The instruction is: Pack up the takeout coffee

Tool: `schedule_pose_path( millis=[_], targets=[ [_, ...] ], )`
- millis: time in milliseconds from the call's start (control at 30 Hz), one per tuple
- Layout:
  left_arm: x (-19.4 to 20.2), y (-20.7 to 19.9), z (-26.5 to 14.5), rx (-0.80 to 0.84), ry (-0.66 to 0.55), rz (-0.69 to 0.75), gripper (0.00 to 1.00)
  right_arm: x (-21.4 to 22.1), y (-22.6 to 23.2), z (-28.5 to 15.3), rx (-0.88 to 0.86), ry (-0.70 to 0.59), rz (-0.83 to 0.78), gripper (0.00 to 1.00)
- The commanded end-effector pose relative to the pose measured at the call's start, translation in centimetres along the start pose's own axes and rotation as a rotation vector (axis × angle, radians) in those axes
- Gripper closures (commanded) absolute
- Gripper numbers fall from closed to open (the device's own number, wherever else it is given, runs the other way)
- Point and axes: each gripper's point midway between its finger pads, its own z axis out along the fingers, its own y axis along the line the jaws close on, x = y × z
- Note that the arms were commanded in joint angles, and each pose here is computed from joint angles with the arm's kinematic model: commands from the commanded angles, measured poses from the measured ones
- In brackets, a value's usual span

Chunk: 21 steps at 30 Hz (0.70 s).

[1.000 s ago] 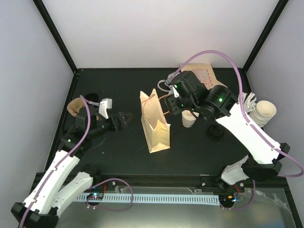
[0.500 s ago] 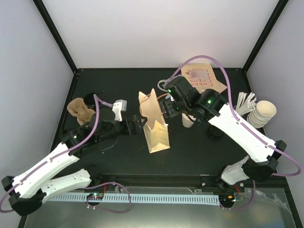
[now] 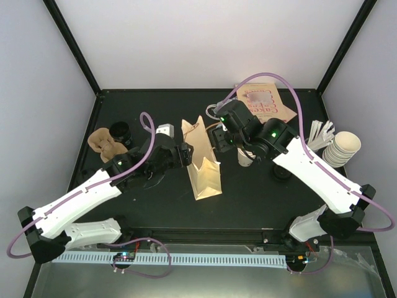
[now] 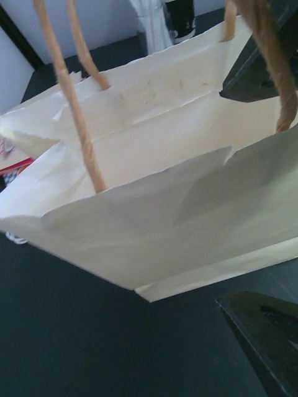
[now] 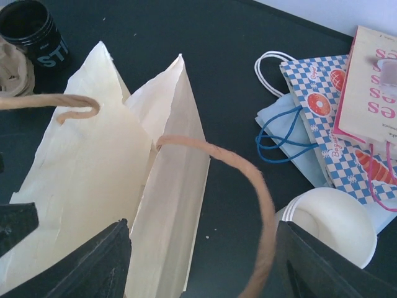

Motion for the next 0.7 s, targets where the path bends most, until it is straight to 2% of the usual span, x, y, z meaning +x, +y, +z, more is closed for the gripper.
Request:
schedule_pose_path(
  millis=[0, 267, 533, 667],
  targets=[
    [-2.0, 1.2, -1.1, -0.068, -0.112, 0.013, 0.17, -1.0, -1.3, -0.9, 0.05, -0.056, 0.026, 0.36],
    [-4.0, 2.9, -2.7, -0.138, -0.189, 0.076, 0.36, -0.7, -4.3, -1.6, 0.22, -0.059, 0.015, 0.5],
    [-4.6, 4.0, -3.6, -0.147, -0.206, 0.085, 0.59, -0.4, -5.6, -2.6, 0.27, -0.063, 0.008, 0.74],
    [-4.6, 3.6, -4.0, -0.122, -0.201, 0.114, 0.61, -0.4, -5.7, -2.9, 0.271, -0.065, 0.012, 0.76]
  ],
)
